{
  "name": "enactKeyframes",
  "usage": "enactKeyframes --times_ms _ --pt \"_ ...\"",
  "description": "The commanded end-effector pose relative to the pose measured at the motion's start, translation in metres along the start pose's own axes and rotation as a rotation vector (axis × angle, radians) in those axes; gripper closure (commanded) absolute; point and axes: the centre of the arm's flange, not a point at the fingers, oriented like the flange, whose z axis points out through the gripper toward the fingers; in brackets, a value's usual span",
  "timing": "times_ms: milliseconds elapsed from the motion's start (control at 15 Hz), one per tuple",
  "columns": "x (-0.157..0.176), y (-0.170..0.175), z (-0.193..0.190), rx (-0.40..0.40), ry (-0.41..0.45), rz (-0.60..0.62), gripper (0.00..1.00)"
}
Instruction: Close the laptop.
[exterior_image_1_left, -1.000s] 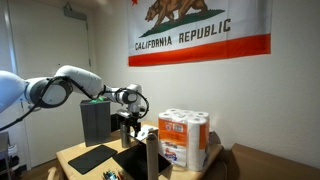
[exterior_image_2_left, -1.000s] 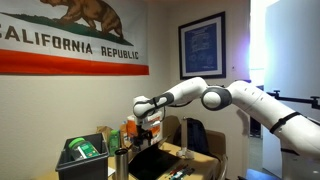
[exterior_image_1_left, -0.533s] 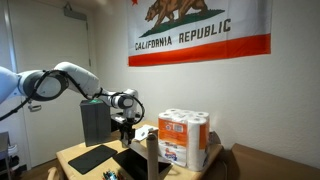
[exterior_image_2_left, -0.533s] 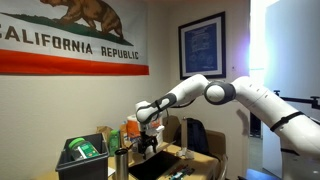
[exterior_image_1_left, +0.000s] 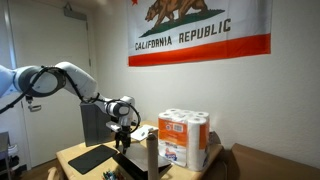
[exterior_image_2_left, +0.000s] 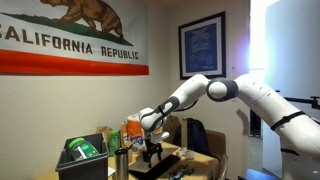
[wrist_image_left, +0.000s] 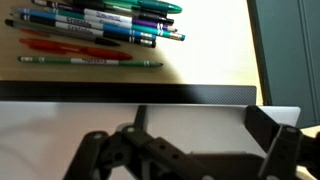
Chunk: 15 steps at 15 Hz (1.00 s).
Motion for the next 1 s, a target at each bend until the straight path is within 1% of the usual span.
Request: enactKeyframes --times_ms 0,533,933 --pt "-0.024 -0.003 0.011 0.007 0.003 0.014 0.0" --pt "-0.025 -0.009 0.045 0.017 0.073 0.007 0.0" --pt "-0.032 -0.008 0.066 0.016 0.097 0.012 0.0"
